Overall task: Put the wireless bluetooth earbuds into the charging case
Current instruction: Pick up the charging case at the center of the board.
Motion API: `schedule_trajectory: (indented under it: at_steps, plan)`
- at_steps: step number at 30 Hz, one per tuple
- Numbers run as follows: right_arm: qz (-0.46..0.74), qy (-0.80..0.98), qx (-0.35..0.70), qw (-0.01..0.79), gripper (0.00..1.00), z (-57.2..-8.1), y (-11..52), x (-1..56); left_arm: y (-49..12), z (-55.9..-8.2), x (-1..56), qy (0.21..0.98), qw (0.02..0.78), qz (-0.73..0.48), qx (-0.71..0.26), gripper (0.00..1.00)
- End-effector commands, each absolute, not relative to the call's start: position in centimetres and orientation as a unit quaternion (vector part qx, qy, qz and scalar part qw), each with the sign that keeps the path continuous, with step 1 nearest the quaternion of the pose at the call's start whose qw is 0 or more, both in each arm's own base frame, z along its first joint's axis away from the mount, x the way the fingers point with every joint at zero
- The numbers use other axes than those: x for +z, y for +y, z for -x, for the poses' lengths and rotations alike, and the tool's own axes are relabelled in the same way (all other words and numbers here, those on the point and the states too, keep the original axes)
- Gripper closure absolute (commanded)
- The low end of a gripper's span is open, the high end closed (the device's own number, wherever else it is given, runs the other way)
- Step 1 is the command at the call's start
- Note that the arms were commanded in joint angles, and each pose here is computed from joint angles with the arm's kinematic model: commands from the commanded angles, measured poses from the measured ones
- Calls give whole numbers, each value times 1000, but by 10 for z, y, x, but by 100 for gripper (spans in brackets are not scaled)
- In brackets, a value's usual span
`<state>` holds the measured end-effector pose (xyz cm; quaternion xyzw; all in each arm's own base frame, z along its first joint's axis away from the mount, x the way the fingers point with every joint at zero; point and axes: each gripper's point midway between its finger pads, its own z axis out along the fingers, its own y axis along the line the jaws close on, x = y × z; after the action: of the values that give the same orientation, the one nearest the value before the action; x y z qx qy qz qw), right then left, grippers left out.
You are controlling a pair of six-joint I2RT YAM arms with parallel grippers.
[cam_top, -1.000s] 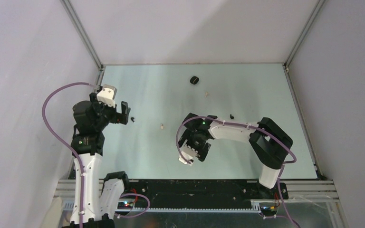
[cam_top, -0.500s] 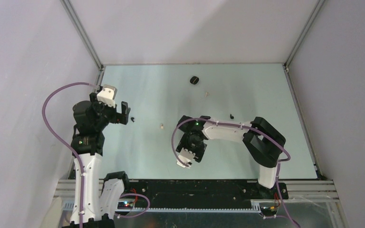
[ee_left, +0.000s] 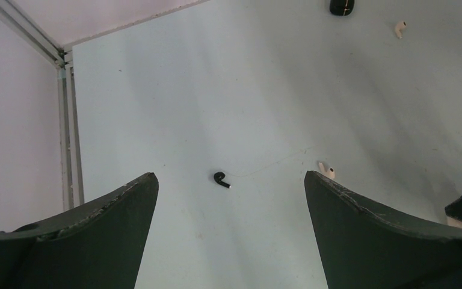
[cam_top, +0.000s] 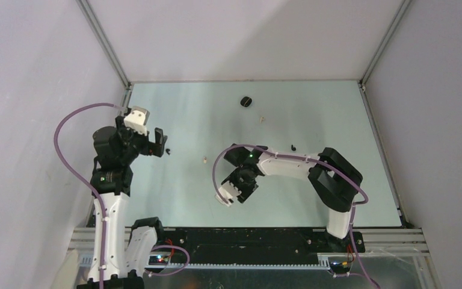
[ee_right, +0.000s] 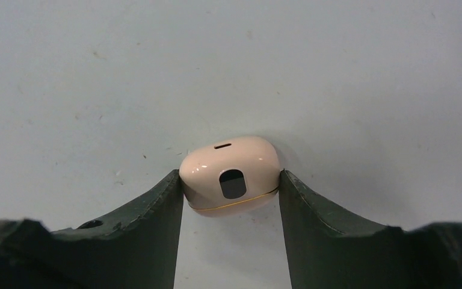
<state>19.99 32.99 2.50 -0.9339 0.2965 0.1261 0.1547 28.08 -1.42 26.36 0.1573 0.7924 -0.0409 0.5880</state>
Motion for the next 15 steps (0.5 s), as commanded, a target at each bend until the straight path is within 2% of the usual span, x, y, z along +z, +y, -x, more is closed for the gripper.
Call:
schedule_trajectory:
  at_steps: [1, 7, 15]
  plan:
    - [873, 395, 161, 235, 56, -212, 339, 64, -33, -294, 265, 783, 594, -168, -75, 1]
    - [787, 470, 140, 373, 55, -240, 323, 137, -77, -315, 263, 788, 571, -198, -122, 1]
    - [650, 543, 53, 529, 56, -292, 287, 199, -171, -330, 273, 771, 505, -210, -326, 1]
